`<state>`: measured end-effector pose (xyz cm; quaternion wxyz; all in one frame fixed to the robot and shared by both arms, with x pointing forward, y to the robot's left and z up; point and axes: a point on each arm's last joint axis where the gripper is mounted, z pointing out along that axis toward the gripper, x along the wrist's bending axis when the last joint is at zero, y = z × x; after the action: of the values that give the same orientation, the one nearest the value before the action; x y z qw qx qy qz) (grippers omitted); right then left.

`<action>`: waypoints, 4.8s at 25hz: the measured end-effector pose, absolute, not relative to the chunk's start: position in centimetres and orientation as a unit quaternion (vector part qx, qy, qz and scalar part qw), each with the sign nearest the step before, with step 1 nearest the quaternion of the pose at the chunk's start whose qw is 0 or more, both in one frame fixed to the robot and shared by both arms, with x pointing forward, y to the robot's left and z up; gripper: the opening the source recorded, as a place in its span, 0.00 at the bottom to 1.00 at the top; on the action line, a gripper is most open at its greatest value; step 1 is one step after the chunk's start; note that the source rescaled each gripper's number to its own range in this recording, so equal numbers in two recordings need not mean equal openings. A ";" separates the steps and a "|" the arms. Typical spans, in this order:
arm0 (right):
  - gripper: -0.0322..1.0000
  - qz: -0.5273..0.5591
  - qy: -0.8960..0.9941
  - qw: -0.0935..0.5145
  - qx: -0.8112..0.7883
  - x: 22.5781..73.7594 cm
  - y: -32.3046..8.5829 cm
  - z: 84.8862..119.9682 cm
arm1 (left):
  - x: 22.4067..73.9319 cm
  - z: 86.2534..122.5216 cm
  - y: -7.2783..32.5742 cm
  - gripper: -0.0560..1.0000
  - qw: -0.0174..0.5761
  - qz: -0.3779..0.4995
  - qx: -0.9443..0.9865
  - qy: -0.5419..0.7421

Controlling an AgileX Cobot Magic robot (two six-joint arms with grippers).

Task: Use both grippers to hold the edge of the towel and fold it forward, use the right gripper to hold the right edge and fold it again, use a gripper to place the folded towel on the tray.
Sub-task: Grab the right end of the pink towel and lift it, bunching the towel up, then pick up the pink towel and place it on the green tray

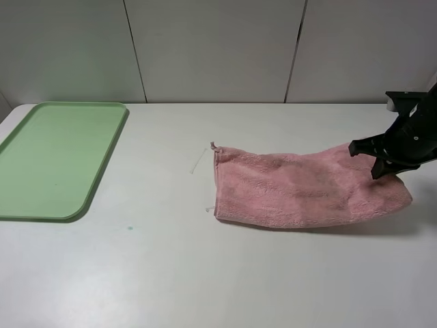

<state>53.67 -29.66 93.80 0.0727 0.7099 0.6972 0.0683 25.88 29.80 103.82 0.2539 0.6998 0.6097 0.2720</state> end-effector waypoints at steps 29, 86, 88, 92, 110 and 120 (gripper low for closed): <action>0.08 0.179 0.737 0.027 0.652 54.0 -18.6 99.7 | 25.9 103.8 29.8 0.99 0.254 0.272 0.700 0.609; 0.18 0.242 0.757 -0.013 0.606 52.2 -5.7 91.6 | 25.9 103.8 29.8 0.99 0.254 0.272 0.700 0.609; 0.48 0.243 0.757 -0.013 0.607 52.2 -5.7 91.6 | 25.9 103.8 29.8 0.99 0.254 0.272 0.700 0.609; 0.92 0.243 0.754 -0.017 0.610 52.1 -5.7 91.7 | 25.9 103.8 29.8 0.99 0.254 0.272 0.700 0.609; 1.00 0.254 0.745 -0.022 0.616 52.1 -5.7 92.4 | 25.9 103.8 29.8 0.99 0.254 0.272 0.700 0.609; 1.00 0.304 0.744 -0.003 0.595 51.7 -6.1 96.5 | 25.9 103.8 29.8 0.99 0.254 0.272 0.700 0.609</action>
<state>51.70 -6.08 96.54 -0.0025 0.5950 0.7440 0.3042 25.88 29.80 103.82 0.2538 0.7001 0.6094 0.2722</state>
